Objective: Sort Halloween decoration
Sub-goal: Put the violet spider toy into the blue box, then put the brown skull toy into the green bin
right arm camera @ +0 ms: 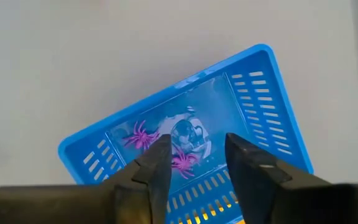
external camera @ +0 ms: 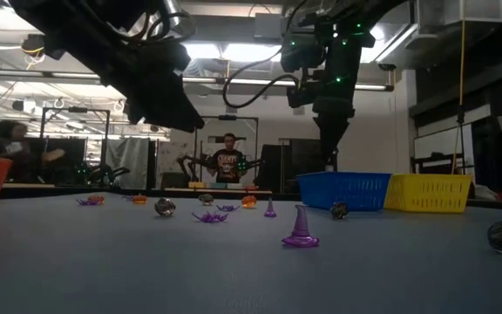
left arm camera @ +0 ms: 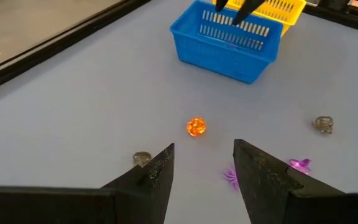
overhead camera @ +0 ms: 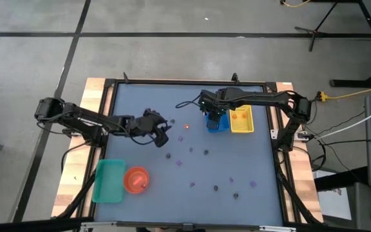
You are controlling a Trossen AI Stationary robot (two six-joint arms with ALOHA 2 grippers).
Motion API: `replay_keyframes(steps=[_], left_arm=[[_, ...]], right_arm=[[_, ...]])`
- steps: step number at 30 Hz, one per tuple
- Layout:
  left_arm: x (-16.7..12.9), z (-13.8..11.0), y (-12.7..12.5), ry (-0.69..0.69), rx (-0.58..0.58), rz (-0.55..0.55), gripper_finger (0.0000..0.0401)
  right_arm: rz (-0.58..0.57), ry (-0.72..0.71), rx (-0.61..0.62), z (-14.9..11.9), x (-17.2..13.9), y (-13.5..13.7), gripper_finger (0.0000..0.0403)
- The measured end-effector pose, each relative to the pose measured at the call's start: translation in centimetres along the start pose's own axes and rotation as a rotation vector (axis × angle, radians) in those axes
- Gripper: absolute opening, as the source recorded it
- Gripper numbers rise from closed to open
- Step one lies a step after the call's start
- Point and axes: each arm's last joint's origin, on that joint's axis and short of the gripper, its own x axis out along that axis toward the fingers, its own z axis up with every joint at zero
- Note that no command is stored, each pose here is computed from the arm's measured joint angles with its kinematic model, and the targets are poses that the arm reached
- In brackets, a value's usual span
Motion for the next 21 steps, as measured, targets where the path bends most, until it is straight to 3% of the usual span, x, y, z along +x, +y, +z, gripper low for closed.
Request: replay_keyframes(steps=[21], left_arm=[[1.1,0.7,2.8,0.038,-0.015,0.05,0.015]], right_arm=[[-0.001,-0.005,0.0,0.0,0.0,0.0,0.0167]])
